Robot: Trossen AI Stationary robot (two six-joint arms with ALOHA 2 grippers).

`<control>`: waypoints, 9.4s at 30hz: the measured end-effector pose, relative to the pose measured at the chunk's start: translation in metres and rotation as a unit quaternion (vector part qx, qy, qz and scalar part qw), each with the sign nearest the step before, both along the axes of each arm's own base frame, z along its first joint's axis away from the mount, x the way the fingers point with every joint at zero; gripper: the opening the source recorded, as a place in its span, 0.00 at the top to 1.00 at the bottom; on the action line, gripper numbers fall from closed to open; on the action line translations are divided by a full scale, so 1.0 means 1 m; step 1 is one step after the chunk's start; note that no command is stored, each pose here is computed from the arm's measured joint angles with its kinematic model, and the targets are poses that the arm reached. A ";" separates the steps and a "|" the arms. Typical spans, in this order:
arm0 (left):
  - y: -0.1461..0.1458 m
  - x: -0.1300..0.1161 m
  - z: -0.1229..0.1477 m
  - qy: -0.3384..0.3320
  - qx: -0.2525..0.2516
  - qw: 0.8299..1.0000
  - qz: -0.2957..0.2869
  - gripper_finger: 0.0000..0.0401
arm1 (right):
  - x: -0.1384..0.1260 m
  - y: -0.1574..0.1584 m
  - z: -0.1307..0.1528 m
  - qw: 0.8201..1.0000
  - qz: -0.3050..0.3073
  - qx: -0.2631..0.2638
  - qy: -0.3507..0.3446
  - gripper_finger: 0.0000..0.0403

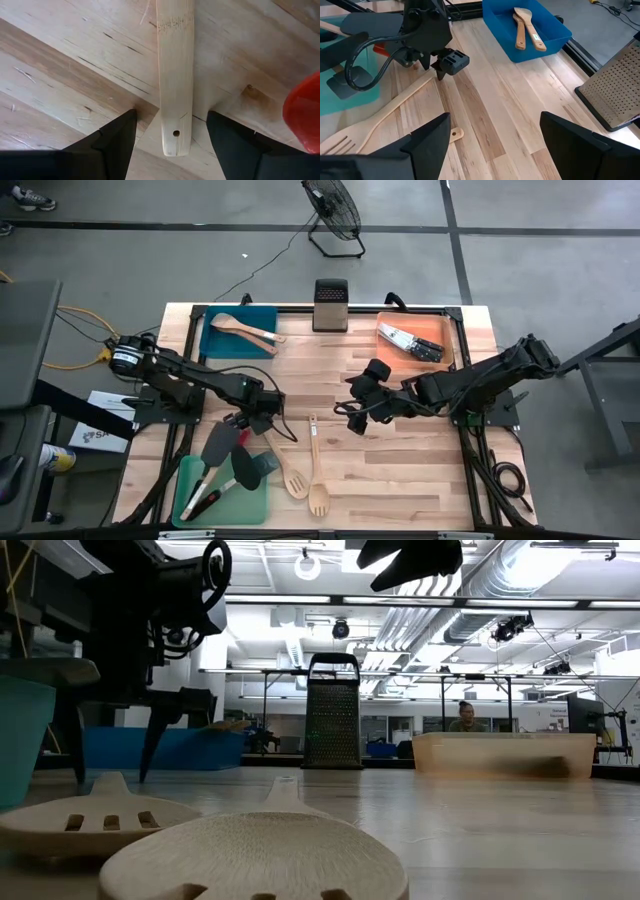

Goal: Pick & Place Kitchen Items
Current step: Put the brown wooden spoon into the blue bin

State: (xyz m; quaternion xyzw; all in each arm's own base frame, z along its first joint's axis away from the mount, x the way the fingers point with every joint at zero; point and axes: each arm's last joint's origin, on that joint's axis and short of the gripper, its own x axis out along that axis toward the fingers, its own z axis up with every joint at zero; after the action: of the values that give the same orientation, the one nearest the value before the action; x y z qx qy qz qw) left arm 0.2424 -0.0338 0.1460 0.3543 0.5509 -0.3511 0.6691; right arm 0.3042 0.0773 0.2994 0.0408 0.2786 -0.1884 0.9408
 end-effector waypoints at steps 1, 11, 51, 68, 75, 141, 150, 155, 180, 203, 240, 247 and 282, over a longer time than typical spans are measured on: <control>0.000 0.000 0.000 0.000 0.000 1.000 0.000 0.42 | 0.000 0.000 0.000 1.000 0.000 0.000 0.000 0.26; 0.000 0.000 0.000 0.002 -0.005 1.000 0.001 0.66 | 0.000 0.000 0.000 1.000 0.000 0.000 0.000 0.26; -0.002 0.031 0.047 -0.068 0.019 0.997 0.006 0.83 | -0.001 0.000 -0.001 1.000 0.000 -0.002 0.007 0.26; -0.001 0.038 0.073 -0.075 0.060 0.995 0.021 0.83 | -0.001 0.000 -0.001 1.000 0.000 -0.002 0.008 0.26; 0.001 0.038 0.082 -0.067 0.083 0.993 0.039 0.83 | -0.001 0.000 -0.001 1.000 0.000 -0.002 0.008 0.26; 0.013 0.045 0.182 -0.181 0.241 0.908 0.291 0.83 | 0.061 -0.006 -0.061 0.978 -0.027 -0.200 0.042 0.73; 0.013 0.044 0.182 -0.180 0.236 0.907 0.298 0.77 | 0.061 -0.006 -0.062 0.980 -0.019 -0.192 0.043 0.81; 0.013 0.045 0.182 -0.182 0.236 0.907 0.299 0.62 | 0.058 -0.006 -0.066 0.982 -0.021 -0.180 0.060 0.81; 0.022 -0.020 0.231 -0.255 0.180 0.854 0.417 0.56 | 0.034 -0.016 -0.043 0.973 -0.125 -0.188 0.047 0.81; 0.043 -0.043 0.232 -0.320 0.149 0.804 0.478 0.56 | -0.056 -0.049 0.009 0.961 -0.087 -0.167 -0.204 0.81; 0.056 0.087 0.221 -0.685 -0.379 0.604 0.151 0.56 | -0.081 -0.041 -0.035 0.868 0.164 -0.132 -0.450 0.81; 0.054 0.089 0.221 -0.671 -0.425 0.595 0.123 0.56 | -0.074 -0.041 -0.033 0.868 0.160 -0.136 -0.449 0.81; 0.053 0.086 0.225 -0.669 -0.450 0.582 0.108 0.80 | -0.061 -0.046 -0.049 0.881 0.150 -0.119 -0.432 0.81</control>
State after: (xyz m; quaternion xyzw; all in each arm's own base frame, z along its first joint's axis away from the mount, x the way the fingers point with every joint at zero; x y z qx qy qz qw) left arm 0.3288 0.0189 0.3708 0.0807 -0.2466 -0.1434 0.9550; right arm 0.2434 0.0318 0.2505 -0.0363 -0.1776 -0.0399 0.9826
